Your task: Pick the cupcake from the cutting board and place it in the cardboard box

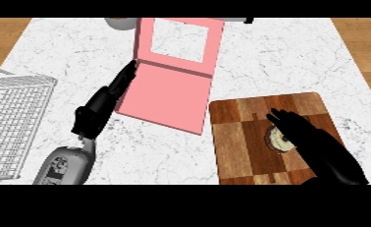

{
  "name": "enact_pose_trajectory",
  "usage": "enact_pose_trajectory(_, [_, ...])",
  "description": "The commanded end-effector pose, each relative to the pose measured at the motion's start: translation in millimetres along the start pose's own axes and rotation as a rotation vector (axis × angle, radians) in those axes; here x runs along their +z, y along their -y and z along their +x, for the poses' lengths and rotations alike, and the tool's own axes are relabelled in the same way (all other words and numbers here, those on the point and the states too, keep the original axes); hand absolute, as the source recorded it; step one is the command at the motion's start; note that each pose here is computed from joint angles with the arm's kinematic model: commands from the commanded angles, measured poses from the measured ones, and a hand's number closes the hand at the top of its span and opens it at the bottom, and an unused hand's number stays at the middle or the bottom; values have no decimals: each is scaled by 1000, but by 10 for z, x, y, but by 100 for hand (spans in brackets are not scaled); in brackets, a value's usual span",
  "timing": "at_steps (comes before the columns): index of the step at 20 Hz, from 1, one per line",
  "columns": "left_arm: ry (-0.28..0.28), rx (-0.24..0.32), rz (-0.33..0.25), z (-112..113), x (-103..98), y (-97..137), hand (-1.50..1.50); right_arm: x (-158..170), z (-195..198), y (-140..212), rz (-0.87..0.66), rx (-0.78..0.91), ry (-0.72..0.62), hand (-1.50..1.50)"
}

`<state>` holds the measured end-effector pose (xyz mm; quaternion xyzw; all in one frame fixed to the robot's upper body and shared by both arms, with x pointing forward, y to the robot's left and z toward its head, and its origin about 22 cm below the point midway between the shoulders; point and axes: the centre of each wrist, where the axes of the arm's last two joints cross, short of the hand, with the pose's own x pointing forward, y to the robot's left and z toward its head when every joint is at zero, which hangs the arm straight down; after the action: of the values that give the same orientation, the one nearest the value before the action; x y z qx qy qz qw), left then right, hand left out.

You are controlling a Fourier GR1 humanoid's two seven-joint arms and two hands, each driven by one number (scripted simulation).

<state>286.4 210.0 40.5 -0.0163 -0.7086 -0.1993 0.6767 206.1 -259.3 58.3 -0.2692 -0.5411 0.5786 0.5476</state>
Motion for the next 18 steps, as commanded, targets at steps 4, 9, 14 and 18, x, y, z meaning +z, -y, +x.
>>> enact_pose_trajectory(4, [16, -3, -11, -11, 140, 167, 0, -145, -81, -105, 87, 16, -24, -150])
enact_pose_trajectory(9, [10, 3, 3, -91, 64, 23, 0, -141, -4, -158, 72, 33, -26, -150])
enact_pose_trajectory(14, [-3, 13, 0, -196, 60, -4, 0, -219, -72, -268, 91, 27, -39, -150])
enact_pose_trajectory(18, [14, -6, -2, 112, 39, -35, 0, -395, -186, -332, 110, 48, -44, -150])
